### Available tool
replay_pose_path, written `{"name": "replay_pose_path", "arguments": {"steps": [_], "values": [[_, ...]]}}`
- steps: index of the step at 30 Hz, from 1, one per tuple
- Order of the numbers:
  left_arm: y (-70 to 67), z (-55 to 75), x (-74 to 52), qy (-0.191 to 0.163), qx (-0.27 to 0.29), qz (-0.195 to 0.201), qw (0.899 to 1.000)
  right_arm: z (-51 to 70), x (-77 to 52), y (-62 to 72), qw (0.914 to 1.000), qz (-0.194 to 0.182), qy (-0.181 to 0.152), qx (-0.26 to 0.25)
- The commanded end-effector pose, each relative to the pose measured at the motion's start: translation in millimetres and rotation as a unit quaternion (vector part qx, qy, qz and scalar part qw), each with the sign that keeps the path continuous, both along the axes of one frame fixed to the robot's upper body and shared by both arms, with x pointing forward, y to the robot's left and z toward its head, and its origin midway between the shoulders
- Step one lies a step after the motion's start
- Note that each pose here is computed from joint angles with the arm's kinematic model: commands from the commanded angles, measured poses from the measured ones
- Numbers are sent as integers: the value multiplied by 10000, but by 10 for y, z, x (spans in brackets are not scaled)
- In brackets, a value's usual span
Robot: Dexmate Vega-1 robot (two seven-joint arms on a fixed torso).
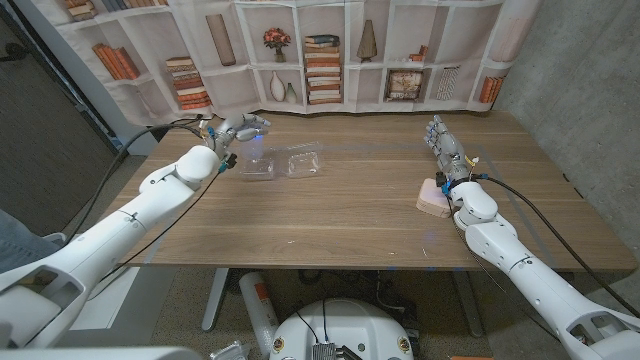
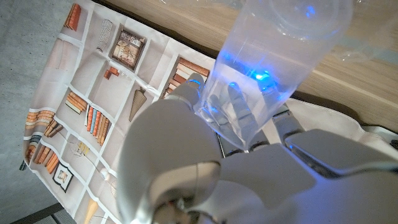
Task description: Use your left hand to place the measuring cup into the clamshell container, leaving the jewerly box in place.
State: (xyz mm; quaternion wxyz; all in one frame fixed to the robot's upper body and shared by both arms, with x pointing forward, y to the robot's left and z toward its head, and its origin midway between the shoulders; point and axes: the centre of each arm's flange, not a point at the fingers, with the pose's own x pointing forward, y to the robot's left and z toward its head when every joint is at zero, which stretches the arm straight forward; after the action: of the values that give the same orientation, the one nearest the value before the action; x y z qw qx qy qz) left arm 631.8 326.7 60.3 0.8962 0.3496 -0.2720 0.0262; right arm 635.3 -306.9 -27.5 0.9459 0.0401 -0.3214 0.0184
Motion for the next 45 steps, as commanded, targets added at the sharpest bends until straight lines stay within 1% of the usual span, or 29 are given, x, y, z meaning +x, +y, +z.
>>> {"name": "replay_pose_path", "arguments": {"steps": [1, 9, 17, 25, 32, 37, 45], "values": [[-44, -74, 66, 98, 8, -47, 9999, -18, 0, 5, 10000, 0, 3, 7], [-50, -95, 68, 124, 49, -21, 9999, -16, 2, 15, 10000, 4, -6, 17], [-35, -158, 80, 203, 87, 32, 9998, -24, 11, 26, 10000, 11, 9, 18], [-26, -185, 96, 143, 65, 64, 9999, -19, 32, 42, 10000, 30, 14, 22], [-22, -258, 175, 161, -14, 29, 9999, -13, 38, 51, 10000, 16, 16, 2], [-37, -313, 258, 205, -53, -9, 9998, -1, 31, 52, 10000, 2, -4, 1], [-79, -343, 321, 227, -48, -41, 9997, -14, 34, 49, 10000, -10, 12, 14]]}}
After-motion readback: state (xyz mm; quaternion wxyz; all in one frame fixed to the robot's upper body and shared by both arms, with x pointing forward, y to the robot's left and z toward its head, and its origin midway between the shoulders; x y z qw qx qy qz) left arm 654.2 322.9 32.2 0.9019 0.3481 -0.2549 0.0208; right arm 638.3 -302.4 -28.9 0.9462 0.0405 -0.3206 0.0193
